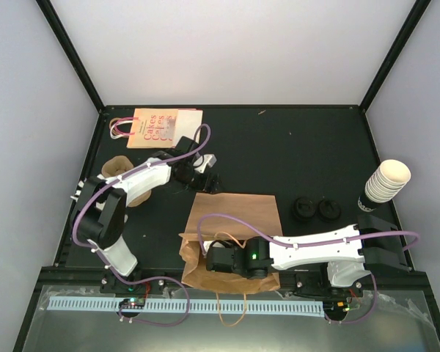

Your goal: Pack the takeout coffee

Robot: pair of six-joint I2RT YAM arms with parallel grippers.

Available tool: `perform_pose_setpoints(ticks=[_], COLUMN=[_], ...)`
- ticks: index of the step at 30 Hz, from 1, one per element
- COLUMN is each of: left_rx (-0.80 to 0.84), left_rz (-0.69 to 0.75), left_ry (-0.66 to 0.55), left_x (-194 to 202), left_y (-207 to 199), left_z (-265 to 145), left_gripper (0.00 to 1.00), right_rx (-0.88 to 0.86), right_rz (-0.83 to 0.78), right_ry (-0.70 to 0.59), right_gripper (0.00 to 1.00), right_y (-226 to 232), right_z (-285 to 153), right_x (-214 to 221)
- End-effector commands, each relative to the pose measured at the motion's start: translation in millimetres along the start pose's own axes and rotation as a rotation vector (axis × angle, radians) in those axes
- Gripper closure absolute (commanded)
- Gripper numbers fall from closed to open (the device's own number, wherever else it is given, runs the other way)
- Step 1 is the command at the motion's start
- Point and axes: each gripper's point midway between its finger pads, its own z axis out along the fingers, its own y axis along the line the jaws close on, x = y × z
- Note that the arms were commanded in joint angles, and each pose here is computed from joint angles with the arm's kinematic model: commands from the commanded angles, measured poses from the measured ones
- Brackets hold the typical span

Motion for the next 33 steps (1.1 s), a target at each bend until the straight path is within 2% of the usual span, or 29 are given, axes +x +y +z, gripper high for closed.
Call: perform_pose_setpoints(ticks=[1, 3, 7, 13, 19, 25, 30, 33], left_rx=[0.064, 0.077, 0.104, 0.111, 0.087, 0.078, 0.075, 0.08], left_rz=[0.022, 0.026, 0.035, 0.04, 0.06, 0.071, 0.073, 0.073], left_ry=[0.018, 0.031, 0.061, 0.082, 0.021, -0.026, -0.038, -0.041], left_x=[-0.3, 2.4, 7.8, 10.1, 0.0, -6.3, -7.8, -7.6], left_y=[-9.3, -11.6, -16.8, -19.0, -24.0, -30.2, -31.9, -33.3], left_z=[9.5, 13.6, 22.3, 28.2, 12.4, -2.9, -7.0, -8.3], left_gripper=[0.17, 0.24, 0.3, 0.32, 0.33, 0.33, 0.33, 0.33], right_rx=[0.028, 0.033, 0.042, 0.038, 0.091, 0.242, 0.262, 0.268], right_rz=[-0.018, -0.021, -0.025, -0.039, -0.028, 0.007, -0.014, -0.035], right_ry=[-0.01, -0.008, -0.004, -0.009, -0.002, -0.01, 0.002, 0.024], right_gripper=[0.75, 0.75, 0.75, 0.74, 0.73, 0.83, 0.96, 0.98], right_y=[-5.2, -5.5, -6.3, -4.8, -14.9, -42.5, -42.3, -39.5], right_z=[-3.4, -3.0, -0.4, -0.7, -3.4, -13.5, -10.4, -3.5], right_x=[1.7, 1.7, 2.2, -1.8, -1.4, -3.0, -3.5, -1.8])
